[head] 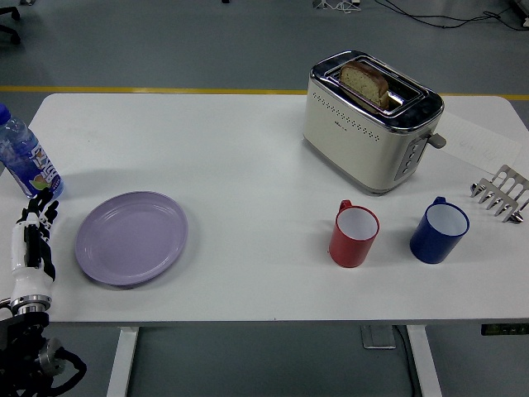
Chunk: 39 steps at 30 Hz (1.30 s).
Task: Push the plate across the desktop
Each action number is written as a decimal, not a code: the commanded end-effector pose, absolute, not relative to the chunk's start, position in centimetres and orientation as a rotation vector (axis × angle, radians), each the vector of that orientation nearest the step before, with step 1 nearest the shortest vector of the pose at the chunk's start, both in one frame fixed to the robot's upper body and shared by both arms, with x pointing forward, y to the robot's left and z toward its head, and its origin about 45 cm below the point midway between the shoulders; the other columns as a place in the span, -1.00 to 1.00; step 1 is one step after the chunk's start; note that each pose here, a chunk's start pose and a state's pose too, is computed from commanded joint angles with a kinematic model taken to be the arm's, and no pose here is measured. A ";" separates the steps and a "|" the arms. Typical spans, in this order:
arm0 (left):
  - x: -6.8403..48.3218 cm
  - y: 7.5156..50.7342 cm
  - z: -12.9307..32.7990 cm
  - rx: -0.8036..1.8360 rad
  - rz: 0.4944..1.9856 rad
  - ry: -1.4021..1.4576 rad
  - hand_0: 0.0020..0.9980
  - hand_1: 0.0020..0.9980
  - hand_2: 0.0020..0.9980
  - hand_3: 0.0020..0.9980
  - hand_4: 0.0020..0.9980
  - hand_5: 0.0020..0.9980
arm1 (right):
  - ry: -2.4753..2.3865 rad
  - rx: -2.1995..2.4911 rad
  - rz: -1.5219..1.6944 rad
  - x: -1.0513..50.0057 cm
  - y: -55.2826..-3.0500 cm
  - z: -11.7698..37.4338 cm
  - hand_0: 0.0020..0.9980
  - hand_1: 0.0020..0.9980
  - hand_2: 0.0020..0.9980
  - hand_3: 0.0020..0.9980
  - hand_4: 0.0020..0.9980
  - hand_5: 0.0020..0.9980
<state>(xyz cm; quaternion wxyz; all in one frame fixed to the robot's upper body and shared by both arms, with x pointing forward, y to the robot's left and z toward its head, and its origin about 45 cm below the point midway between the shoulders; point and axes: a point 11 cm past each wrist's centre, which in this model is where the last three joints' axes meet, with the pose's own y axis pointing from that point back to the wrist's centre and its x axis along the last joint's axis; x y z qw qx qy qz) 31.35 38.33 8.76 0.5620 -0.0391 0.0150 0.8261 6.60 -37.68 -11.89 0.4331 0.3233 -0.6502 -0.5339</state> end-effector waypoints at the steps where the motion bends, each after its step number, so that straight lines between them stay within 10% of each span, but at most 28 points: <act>1: 31.4 38.3 8.7 -0.091 1.945 0.037 0.80 0.78 0.77 0.60 0.06 1.00 | -1.620 0.805 -1.330 6.6 -37.7 -11.9 0.04 -0.04 0.16 0.09 -0.61 -0.33; 39: 32.7 32.6 8.7 -0.164 1.876 0.110 0.77 0.75 0.74 0.53 -0.03 1.00 | -1.610 0.804 -1.329 6.4 -37.7 -11.9 0.03 -0.04 0.16 0.09 -0.62 -0.33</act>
